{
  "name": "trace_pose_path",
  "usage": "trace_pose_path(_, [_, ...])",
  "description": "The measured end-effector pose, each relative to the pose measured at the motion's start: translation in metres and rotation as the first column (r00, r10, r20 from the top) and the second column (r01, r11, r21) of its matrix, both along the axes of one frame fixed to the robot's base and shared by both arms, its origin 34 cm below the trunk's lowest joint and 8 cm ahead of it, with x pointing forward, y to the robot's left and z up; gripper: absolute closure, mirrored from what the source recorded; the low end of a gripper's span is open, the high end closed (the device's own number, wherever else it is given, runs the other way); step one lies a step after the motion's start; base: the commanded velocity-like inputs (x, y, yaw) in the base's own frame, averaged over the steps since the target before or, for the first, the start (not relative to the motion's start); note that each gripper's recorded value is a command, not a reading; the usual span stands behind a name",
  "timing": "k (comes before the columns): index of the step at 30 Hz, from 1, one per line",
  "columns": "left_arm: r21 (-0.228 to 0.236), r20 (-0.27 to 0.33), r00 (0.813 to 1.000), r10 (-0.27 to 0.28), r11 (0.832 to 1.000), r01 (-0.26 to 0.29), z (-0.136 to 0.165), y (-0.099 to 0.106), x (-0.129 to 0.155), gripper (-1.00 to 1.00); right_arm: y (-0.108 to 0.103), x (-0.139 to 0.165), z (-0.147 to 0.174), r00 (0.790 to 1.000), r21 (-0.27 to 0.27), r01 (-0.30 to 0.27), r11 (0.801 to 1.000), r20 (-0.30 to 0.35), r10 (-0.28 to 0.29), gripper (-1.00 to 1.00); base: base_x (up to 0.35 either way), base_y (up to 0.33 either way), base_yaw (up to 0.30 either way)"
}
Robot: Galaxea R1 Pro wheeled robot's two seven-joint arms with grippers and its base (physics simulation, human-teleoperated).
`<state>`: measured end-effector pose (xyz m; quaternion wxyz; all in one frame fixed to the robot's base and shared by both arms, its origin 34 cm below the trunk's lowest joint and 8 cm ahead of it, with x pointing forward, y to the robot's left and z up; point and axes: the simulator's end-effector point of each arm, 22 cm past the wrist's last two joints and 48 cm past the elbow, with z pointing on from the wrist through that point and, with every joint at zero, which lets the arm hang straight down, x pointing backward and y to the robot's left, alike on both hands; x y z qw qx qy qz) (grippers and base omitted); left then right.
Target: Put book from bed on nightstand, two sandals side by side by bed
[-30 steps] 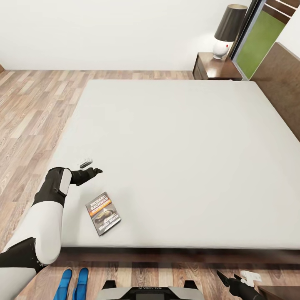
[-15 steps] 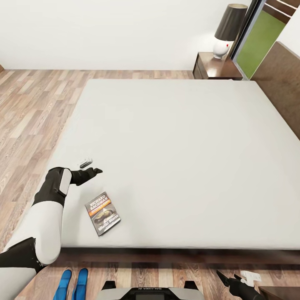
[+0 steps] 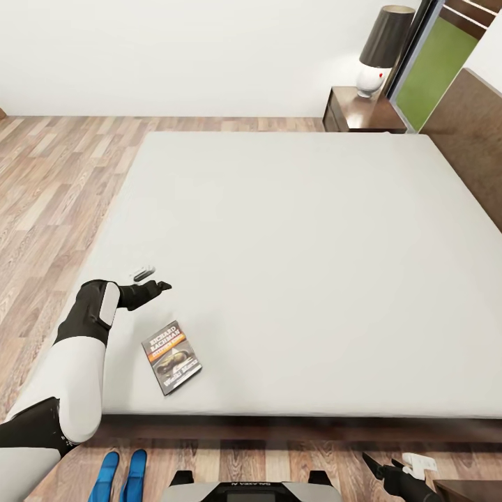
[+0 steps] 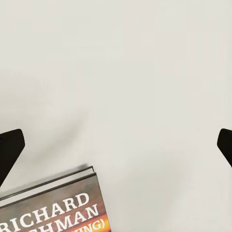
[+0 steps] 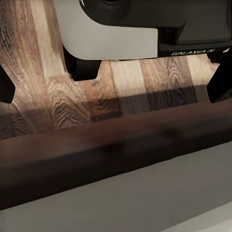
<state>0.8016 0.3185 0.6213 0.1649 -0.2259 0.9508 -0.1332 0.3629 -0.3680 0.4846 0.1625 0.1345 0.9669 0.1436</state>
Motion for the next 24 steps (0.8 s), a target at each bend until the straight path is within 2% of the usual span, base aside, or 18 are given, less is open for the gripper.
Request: trace_pose_path(24, [0.001,0.0,1.0,-0.001,1.0,0.001,-0.0004,-0.0006,-0.0002,-1.0,0.0,0.0,0.0,1.0,0.0,0.0,1.0,0.0,0.0,-1.0,0.0,0.0,0.0])
